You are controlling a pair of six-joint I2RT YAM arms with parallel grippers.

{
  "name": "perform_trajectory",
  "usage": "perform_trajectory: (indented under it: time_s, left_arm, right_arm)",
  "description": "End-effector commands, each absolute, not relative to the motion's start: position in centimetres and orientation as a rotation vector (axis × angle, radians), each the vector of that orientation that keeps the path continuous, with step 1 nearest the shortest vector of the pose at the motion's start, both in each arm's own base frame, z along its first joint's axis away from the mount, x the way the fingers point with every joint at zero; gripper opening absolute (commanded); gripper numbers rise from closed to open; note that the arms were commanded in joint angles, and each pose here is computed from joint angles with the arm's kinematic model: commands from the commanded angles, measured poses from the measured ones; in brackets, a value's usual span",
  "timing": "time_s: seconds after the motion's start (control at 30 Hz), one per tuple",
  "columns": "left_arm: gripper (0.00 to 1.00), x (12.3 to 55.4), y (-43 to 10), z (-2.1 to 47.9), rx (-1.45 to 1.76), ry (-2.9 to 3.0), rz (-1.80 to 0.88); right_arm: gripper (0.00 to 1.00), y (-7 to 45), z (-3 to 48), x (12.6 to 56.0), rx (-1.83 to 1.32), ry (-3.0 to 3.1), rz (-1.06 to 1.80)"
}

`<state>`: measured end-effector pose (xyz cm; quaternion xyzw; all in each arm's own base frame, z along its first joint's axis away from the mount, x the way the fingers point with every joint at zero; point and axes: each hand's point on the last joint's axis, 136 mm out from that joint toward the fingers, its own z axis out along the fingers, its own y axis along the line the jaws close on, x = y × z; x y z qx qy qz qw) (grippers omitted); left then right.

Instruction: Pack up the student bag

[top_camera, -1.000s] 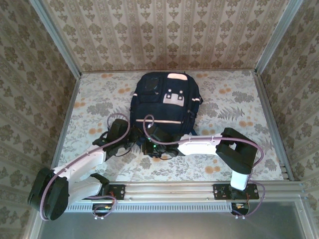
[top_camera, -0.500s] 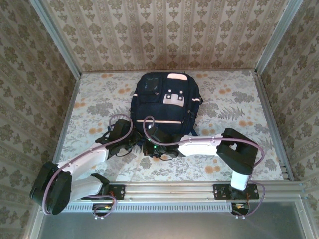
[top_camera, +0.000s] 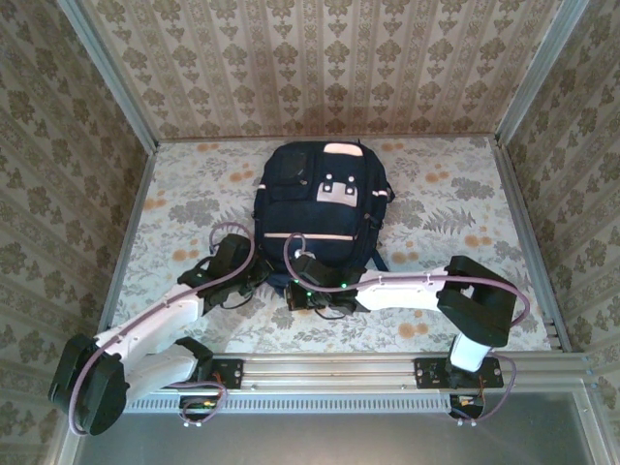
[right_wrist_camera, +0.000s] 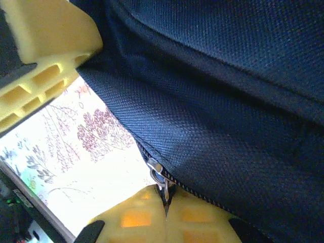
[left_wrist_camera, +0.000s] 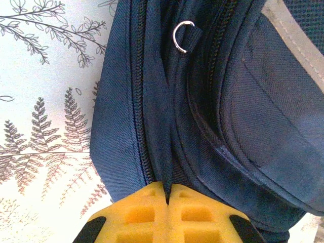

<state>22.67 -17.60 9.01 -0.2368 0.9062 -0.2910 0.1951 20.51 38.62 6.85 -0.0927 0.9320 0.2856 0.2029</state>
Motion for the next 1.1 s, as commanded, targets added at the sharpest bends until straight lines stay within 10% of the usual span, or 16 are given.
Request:
perform_trajectory:
  time_s: [0.0,1.07]
  left_arm:
    - [0.00,23.1,-16.6,10.1,-0.621,2.520,-0.707]
    - [0.00,21.2,-18.5,11.7,-0.378,2.572,-0.661]
  right_arm:
    - [0.00,37.0,6.1,18.5,-0.361,2.672,0.654]
    - [0.00,33.2,7.4,16.5,-0.466,2.630,0.664]
